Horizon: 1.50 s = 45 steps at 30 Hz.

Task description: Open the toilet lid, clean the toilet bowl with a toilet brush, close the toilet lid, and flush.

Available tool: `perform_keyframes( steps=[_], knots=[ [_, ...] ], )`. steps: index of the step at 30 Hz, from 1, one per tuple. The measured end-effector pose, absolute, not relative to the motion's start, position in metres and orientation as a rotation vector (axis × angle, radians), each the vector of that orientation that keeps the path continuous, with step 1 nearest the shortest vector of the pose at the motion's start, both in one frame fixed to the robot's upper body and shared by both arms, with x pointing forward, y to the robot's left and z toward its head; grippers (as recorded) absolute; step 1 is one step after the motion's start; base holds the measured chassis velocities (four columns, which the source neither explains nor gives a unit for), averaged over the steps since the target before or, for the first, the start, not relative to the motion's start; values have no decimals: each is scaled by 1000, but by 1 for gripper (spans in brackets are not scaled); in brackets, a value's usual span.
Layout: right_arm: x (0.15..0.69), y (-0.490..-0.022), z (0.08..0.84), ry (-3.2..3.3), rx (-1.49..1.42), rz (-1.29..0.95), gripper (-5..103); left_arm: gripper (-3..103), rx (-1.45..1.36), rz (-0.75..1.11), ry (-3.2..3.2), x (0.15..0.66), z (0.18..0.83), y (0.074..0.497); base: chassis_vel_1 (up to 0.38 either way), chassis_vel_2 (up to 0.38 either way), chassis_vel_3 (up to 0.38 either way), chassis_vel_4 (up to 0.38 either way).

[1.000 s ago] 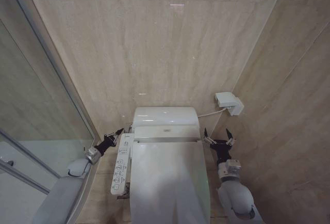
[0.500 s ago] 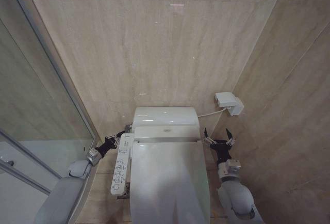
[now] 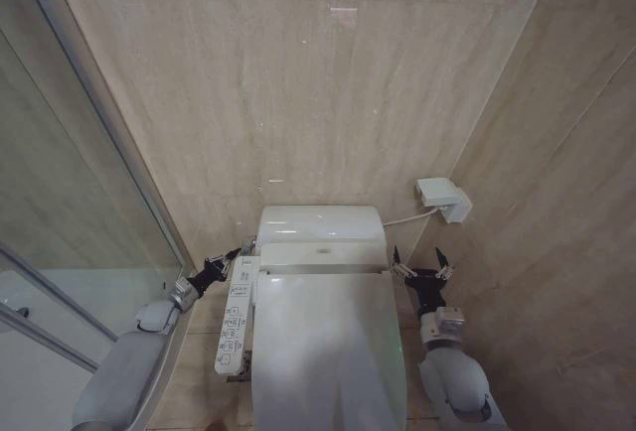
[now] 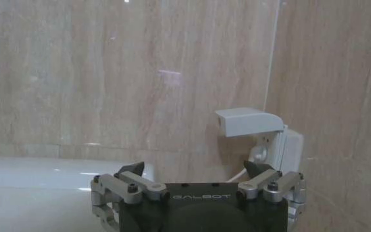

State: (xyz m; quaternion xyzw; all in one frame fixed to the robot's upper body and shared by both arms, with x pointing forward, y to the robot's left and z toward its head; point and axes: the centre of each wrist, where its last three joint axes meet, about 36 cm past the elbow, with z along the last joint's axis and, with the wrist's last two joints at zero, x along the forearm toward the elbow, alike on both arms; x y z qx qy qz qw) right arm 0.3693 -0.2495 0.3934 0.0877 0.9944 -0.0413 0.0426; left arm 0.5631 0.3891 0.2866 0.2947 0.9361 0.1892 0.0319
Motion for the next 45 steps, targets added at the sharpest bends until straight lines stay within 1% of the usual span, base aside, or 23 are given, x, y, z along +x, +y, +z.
perform_keyframes(
  steps=[5,10,16,24,38,45],
  knots=[
    [369,-249,393,3042,268,-126,100,0,933,568,2894,558,279,378,0,0,0,0],
    [369,-250,393,3042,268,-127,100,0,900,563,2913,551,275,380,0,0,0,0],
    [369,-250,393,3042,268,-127,100,0,803,543,2947,534,270,389,0,0,0,0],
    [369,-250,393,3042,268,-127,100,0,780,548,2952,526,270,397,0,0,0,0],
    [369,-250,393,3042,268,-127,100,0,743,582,2906,532,285,392,-14,7,12,-15],
    [369,-250,393,3042,268,-127,100,0,735,649,2814,538,316,387,0,0,0,0]
  ],
)
